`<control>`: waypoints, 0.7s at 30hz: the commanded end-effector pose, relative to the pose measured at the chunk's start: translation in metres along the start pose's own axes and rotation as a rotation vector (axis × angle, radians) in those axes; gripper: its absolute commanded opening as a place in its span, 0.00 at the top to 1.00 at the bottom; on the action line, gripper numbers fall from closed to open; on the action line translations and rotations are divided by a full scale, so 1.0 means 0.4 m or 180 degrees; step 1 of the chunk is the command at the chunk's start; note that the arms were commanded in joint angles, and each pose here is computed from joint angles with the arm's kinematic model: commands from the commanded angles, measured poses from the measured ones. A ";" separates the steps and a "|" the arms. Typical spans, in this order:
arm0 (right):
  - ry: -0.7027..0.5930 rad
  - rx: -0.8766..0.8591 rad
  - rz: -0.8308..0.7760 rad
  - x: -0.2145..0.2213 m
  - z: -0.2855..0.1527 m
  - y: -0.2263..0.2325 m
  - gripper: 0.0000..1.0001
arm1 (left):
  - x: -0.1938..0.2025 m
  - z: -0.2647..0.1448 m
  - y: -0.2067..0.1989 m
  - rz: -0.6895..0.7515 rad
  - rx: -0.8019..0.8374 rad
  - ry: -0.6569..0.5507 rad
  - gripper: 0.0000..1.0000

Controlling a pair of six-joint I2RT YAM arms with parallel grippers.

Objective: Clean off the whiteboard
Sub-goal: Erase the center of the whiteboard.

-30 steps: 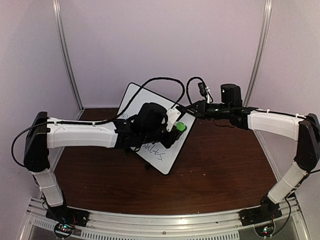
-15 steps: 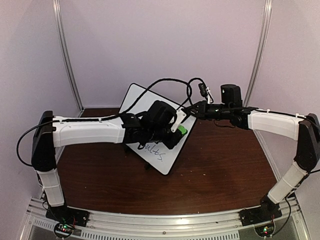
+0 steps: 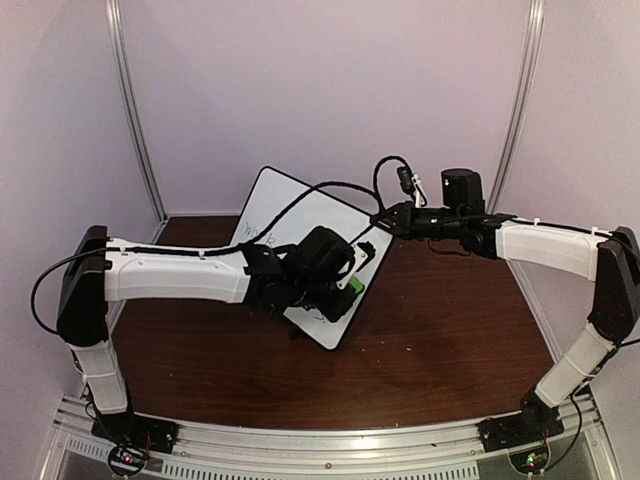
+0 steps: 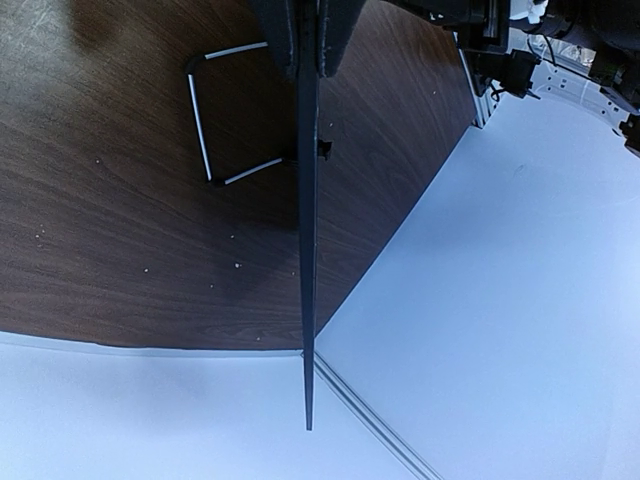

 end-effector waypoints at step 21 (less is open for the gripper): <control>0.0046 -0.0419 -0.0256 -0.012 -0.011 0.069 1.00 | -0.080 -0.141 0.555 -0.1019 -0.0895 -0.0843 0.83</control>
Point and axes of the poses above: each gripper's point midway between its finger pads, its own z axis out along the fingers, its own y axis along the line the jaws close on, x = y × z, the point moved 10 cm from there along -z, back along the fingers, and after that the axes turned 8 degrees about -z, right-handed, at the moved point
